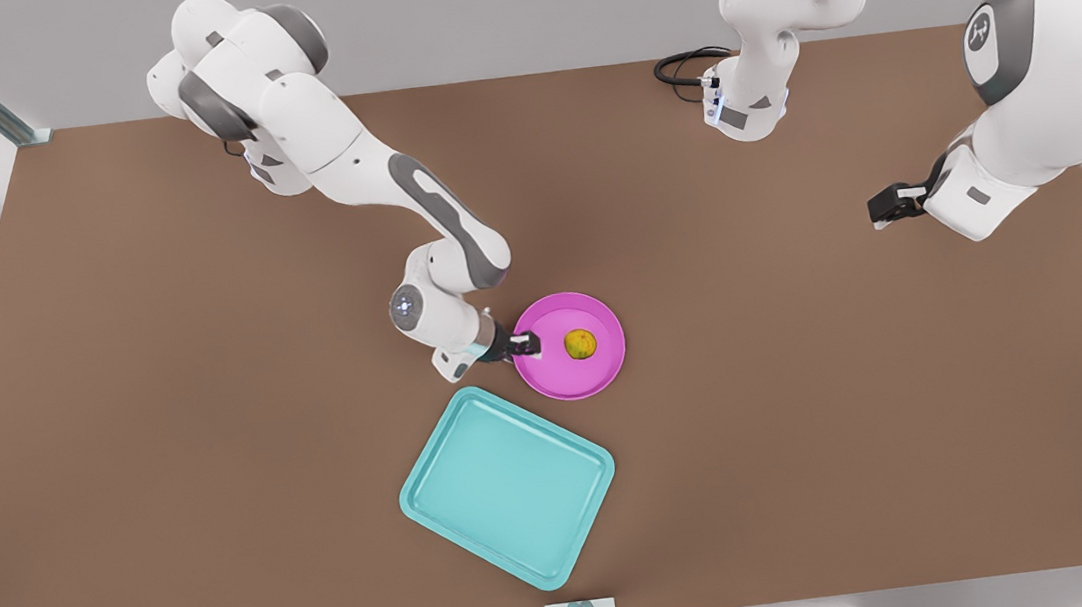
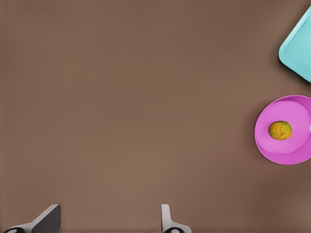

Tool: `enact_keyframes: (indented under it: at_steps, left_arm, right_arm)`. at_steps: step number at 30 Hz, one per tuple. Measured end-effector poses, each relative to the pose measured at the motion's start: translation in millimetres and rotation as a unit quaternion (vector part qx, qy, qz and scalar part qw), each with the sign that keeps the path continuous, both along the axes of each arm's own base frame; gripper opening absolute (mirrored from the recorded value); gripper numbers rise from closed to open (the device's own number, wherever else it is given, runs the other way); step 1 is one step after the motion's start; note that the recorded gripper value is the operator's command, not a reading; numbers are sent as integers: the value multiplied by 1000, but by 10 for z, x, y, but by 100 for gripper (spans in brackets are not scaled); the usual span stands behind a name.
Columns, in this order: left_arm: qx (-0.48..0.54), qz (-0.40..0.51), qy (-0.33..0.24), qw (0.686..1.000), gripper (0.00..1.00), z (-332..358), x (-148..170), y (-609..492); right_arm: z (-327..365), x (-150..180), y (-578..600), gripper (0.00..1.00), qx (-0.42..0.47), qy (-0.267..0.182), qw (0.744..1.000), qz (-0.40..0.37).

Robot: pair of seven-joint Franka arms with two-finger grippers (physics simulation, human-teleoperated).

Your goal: Place the orange on the plate with the left arm and the plate on the tray with the right arm

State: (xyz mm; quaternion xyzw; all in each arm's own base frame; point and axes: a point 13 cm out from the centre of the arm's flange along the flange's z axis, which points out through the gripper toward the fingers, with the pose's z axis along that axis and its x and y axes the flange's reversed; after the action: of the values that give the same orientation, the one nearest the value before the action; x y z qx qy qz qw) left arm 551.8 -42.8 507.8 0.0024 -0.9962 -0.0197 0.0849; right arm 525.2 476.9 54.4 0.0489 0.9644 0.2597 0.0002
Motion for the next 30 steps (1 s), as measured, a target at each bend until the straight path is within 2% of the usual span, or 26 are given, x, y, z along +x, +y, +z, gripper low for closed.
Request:
enact_keyframes:
  at_steps: [2, 4, 13, 15, 16, 25, 30]
  left_arm:
    - [0, -2, 0, 1000, 100, -3, 3, 3]
    - [0, -4, 0, 1000, 100, -5, 6, 2]
    - [-8, -11, 2, 1000, 100, 14, -23, -37]
    - [-13, -14, 15, 1000, 100, -107, -12, -87]
    - [-15, -18, 20, 1000, 100, -168, 3, -137]
    - [-33, -23, 11, 999, 100, -154, 72, -219]
    - [-32, -7, -3, 999, 100, -115, 136, -4]
  right_arm:
    - [4, 9, -10, 49, 0, 0, 1000, -1]
    - [-5, 12, -18, 44, 0, 1, 1000, -1]
    - [-33, 30, 9, 36, 0, 1, 1000, 0]
    - [-38, 36, 10, 29, 1, 1, 1000, -1]
    - [-36, 37, 12, 22, 1, 0, 1000, 0]
    - [234, 180, 68, 21, 16, -13, 1000, -1]
    - [476, 445, -88, 21, 28, -21, 999, -17]
